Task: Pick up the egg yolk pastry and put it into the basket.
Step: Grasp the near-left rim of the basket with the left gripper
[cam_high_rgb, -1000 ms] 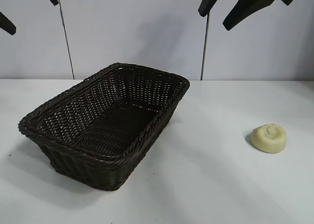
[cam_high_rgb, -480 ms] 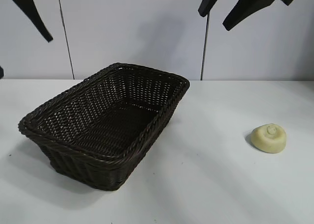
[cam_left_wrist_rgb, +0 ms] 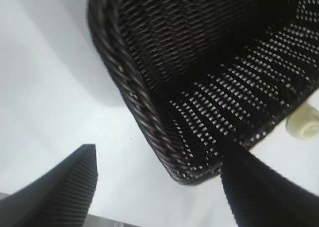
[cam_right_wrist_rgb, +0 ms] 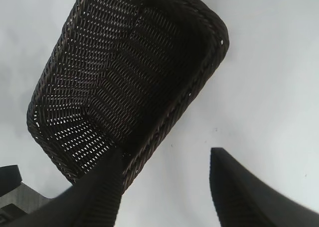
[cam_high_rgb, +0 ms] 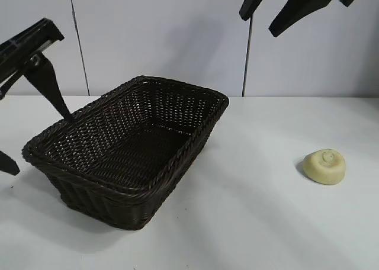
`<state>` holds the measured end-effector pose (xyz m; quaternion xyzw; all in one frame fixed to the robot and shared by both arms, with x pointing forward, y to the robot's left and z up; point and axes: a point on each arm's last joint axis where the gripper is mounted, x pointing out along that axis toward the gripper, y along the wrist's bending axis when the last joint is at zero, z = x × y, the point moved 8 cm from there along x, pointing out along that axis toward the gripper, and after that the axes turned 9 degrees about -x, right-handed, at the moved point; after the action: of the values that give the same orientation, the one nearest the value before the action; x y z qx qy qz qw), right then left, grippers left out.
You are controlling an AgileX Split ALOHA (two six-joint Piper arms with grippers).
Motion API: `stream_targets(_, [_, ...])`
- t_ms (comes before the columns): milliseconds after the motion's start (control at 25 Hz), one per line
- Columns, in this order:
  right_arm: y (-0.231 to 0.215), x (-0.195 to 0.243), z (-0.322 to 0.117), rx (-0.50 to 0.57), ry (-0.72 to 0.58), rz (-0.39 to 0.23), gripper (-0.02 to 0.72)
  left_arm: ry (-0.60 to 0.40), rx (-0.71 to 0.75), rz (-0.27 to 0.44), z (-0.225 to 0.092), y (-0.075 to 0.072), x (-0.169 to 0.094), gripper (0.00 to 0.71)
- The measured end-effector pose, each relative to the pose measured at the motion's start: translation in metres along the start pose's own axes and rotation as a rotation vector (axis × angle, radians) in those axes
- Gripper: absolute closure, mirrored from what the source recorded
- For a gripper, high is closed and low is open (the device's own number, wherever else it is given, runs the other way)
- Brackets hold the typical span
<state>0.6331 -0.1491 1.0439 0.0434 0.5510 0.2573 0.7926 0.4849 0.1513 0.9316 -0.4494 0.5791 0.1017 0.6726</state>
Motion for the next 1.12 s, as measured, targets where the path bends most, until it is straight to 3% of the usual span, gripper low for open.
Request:
stream_targets(120, [0.000,0.000,0.000,0.000,0.000,0.000,0.314,-0.012,-0.035,-0.008,0.002,0.004,0.004,0.199])
stream_targets(520, [0.000,0.000,0.000,0.000,0.000,0.000,0.314,-0.065,-0.122,-0.094,0.011,-0.009,0.004,0.199])
stream_targets(880, [0.000,0.000,0.000,0.000,0.000,0.000,0.314,-0.067,-0.128,-0.098,0.012,-0.010,0.004,0.199])
stream_targets(1120, [0.000,0.000,0.000,0.000,0.001,0.000,0.314,-0.058,-0.141,-0.056,0.009,0.007,0.011,0.199])
